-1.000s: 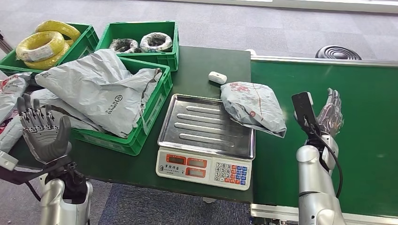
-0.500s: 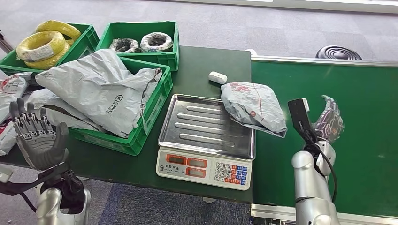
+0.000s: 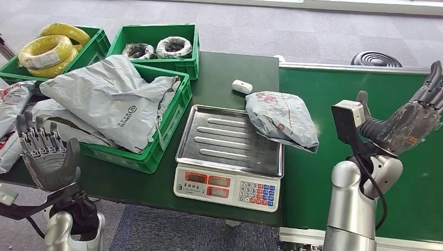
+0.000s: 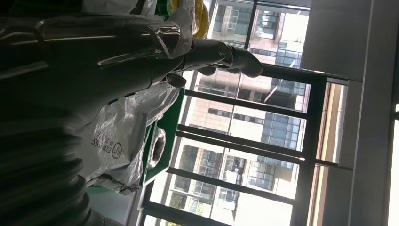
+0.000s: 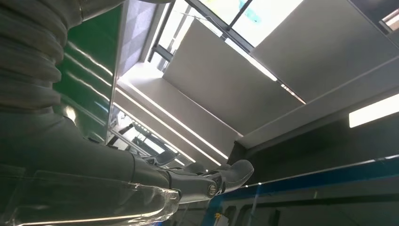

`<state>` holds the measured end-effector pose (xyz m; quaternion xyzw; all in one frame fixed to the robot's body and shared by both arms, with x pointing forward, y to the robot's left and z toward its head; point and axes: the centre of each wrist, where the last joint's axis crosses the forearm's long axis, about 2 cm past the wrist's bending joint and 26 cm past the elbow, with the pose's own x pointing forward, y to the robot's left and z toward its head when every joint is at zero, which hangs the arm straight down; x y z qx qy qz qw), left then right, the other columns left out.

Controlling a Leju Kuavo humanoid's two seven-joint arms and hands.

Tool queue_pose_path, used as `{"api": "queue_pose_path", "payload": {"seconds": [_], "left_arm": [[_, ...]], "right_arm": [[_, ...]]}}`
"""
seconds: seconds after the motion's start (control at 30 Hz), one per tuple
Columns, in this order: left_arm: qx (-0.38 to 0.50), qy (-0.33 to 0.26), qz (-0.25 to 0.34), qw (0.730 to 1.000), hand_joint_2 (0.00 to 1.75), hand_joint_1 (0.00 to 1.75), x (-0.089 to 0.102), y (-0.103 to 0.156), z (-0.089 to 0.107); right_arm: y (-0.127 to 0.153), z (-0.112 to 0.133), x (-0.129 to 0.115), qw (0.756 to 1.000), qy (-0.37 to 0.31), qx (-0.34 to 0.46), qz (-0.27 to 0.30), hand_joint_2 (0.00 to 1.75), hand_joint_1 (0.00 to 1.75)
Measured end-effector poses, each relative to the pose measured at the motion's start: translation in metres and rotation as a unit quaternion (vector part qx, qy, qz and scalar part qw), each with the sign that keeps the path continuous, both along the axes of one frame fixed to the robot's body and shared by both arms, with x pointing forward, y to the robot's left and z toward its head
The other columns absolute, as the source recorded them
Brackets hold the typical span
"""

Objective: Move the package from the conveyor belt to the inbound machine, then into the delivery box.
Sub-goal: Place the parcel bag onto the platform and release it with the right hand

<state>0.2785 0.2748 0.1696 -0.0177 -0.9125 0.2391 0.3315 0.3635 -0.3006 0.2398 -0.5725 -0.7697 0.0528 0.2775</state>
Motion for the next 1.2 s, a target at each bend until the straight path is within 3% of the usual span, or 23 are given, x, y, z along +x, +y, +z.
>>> {"api": "queue_pose_path", "payload": {"seconds": [0.2,0.4,0.47,0.57,0.63,0.97,1.2], "left_arm": [[0.0,0.0,0.0,1.0,1.75,0.0,0.0,0.0,0.0],[0.0,0.0,0.0,1.0,1.75,0.0,0.0,0.0,0.0],[0.0,0.0,0.0,1.0,1.75,0.0,0.0,0.0,0.0],[0.001,-0.002,-0.001,1.0,1.75,0.0,0.0,0.0,0.0],[0.001,-0.003,-0.002,1.0,1.75,0.0,0.001,0.0,0.001],[0.003,-0.005,-0.005,1.0,1.75,0.0,0.003,0.0,0.002],[0.002,0.0,-0.009,1.0,1.75,0.0,0.005,-0.002,0.0]], "right_arm": [[0.006,0.008,-0.002,0.999,-0.04,0.014,0.021,1.75,0.0],[0.018,0.002,0.015,0.992,0.005,0.109,0.066,1.75,0.0],[0.024,0.0,0.026,0.978,0.063,0.149,0.129,1.75,0.0],[0.033,-0.004,0.045,0.936,0.164,0.188,0.248,1.75,0.0],[0.037,-0.007,0.056,0.914,0.204,0.196,0.292,1.75,0.0],[0.046,-0.029,0.077,0.879,0.29,0.195,0.324,1.75,0.0],[0.05,-0.044,0.077,0.829,0.325,0.219,0.398,1.75,0.0]]}}
